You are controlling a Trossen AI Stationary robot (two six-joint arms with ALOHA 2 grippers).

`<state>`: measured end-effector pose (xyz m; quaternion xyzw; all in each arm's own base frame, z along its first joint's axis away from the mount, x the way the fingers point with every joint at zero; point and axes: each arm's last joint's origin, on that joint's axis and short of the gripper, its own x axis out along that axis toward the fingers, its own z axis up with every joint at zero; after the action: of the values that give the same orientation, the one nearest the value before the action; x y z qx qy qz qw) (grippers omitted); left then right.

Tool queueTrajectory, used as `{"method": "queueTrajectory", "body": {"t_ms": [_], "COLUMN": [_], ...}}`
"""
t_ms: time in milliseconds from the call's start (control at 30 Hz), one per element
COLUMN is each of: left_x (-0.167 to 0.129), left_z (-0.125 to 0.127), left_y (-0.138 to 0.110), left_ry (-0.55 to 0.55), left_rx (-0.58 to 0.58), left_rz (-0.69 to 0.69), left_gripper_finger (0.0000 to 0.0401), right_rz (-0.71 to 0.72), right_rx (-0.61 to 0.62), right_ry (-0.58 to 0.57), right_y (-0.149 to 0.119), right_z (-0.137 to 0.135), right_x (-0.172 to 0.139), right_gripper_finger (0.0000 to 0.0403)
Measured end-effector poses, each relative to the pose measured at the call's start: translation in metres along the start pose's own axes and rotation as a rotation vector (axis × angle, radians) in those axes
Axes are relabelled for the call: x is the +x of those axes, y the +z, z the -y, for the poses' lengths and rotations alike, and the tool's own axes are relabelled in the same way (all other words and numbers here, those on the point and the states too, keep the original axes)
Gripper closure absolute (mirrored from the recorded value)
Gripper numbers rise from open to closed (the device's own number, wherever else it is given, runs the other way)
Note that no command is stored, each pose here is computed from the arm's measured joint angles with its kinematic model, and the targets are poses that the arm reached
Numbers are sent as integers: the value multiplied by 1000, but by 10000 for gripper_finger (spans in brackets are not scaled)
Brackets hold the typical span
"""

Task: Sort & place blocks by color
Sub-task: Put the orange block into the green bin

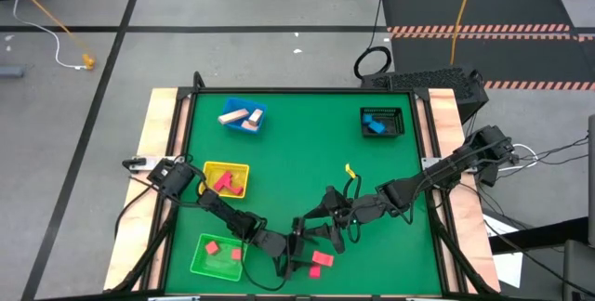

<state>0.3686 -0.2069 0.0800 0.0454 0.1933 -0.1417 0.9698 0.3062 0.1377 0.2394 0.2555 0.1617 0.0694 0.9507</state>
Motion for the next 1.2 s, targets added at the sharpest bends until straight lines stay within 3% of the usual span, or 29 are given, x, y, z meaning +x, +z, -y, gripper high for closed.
{"method": "queueTrajectory", "body": {"t_ms": [500,933,1200], "left_x": [0,0,-4], "left_z": [2,1,1], "left_y": [4,4,15], "left_ry": [-53,-51,-53], "left_rx": [51,46,42], "left_rz": [36,37,66], "left_gripper_finger": [213,265,266], "right_rz": [0,0,0], "right_rx": [0,0,0], "right_ry": [0,0,0], "right_y": [0,0,0], "right_z": [0,0,0], "right_x": [0,0,0], "right_gripper_finger": [188,188,188]}}
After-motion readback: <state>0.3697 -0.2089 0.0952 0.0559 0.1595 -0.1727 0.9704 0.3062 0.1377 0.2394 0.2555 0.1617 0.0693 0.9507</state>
